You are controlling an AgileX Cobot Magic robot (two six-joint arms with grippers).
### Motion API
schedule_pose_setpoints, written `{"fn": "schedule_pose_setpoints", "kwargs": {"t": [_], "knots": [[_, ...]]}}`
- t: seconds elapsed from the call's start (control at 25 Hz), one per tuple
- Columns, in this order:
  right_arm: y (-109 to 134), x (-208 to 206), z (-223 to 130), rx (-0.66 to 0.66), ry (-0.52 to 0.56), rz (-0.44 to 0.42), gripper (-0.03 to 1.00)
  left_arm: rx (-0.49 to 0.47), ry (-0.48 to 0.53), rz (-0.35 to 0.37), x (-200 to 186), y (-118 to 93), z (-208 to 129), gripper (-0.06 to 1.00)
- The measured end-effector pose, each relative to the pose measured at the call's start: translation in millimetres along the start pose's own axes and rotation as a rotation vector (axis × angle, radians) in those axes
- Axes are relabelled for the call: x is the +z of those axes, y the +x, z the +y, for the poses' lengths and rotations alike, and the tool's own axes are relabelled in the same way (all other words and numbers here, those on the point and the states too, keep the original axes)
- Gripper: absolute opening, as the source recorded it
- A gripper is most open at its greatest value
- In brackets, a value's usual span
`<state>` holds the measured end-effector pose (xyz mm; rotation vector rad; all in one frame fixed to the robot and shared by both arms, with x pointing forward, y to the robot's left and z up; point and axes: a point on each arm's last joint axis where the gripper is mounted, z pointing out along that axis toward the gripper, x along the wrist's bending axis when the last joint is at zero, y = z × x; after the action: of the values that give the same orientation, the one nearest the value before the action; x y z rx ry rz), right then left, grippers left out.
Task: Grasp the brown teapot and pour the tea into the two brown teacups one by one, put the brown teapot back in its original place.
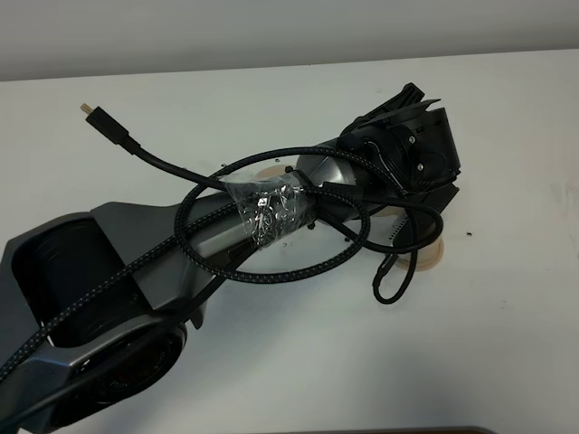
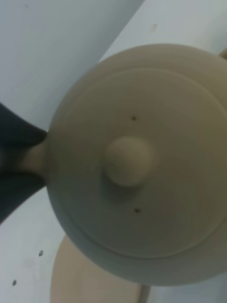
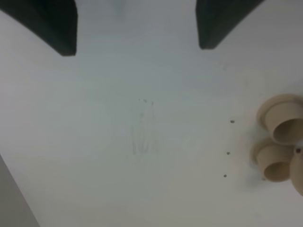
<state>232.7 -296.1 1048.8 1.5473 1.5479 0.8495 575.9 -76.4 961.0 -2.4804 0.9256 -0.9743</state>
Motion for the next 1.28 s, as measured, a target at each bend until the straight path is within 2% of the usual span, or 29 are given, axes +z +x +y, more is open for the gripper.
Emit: {"fn": "schedule_pose_setpoints", "kwargs": {"t": [1.28], "knots": [[0.0, 0.0, 0.0, 0.0, 0.0, 0.0, 0.52, -0.049, 0.021, -0.064, -2.8, -6.2, 1.7, 0.14]]}}
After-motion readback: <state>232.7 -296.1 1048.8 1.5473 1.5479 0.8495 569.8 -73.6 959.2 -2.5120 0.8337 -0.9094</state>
